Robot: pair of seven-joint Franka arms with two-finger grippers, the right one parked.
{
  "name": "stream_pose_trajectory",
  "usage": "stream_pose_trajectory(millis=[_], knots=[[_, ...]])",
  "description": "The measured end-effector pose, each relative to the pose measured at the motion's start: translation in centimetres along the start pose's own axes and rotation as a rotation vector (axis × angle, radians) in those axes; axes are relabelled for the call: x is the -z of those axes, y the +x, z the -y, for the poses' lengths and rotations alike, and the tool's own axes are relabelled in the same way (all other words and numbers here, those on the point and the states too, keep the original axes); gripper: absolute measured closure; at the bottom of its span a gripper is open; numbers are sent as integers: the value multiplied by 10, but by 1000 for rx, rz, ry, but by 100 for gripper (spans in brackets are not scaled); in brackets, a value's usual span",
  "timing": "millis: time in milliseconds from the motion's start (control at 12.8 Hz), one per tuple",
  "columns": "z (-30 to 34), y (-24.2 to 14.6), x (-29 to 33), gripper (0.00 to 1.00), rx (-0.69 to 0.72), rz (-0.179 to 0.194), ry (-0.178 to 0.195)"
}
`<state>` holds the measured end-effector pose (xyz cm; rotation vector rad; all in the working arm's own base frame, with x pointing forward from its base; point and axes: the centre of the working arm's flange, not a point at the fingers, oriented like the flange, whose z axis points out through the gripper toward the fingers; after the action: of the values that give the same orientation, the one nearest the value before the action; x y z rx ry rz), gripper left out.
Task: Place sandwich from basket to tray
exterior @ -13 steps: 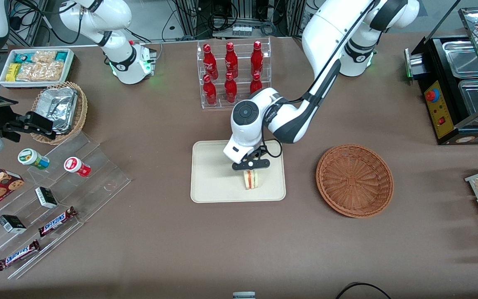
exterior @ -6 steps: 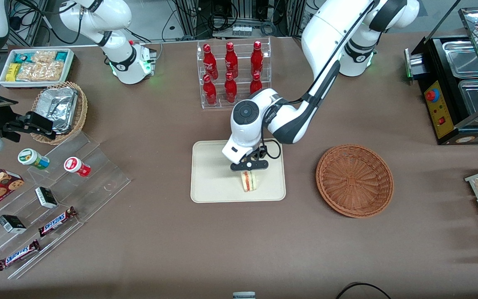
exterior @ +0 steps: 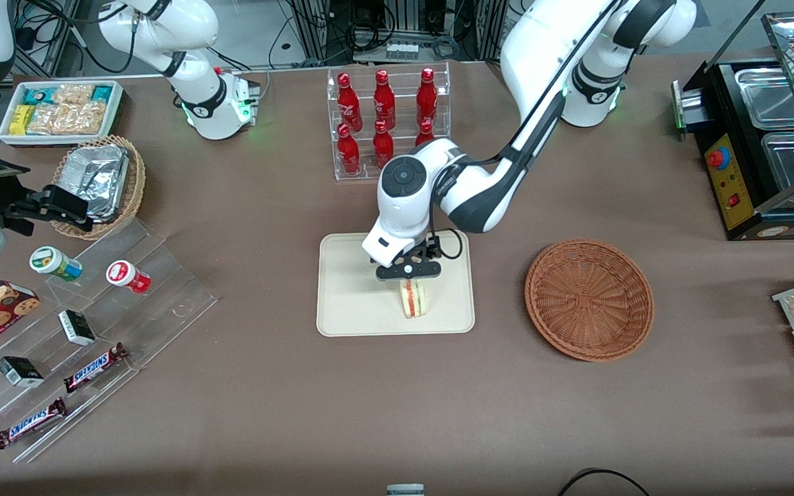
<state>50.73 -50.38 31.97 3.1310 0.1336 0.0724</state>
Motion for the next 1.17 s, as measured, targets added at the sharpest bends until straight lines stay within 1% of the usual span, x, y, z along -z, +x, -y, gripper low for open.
stream_pose_trajectory(millis=[156, 391, 781, 938, 1172], knots=[[21, 11, 58, 0, 21, -8, 28], [83, 39, 138, 0, 17, -12, 60], [167, 65, 208, 0, 82, 1, 102], [213, 79, 228, 0, 70, 22, 122], [285, 100, 244, 0, 4, 67, 143]])
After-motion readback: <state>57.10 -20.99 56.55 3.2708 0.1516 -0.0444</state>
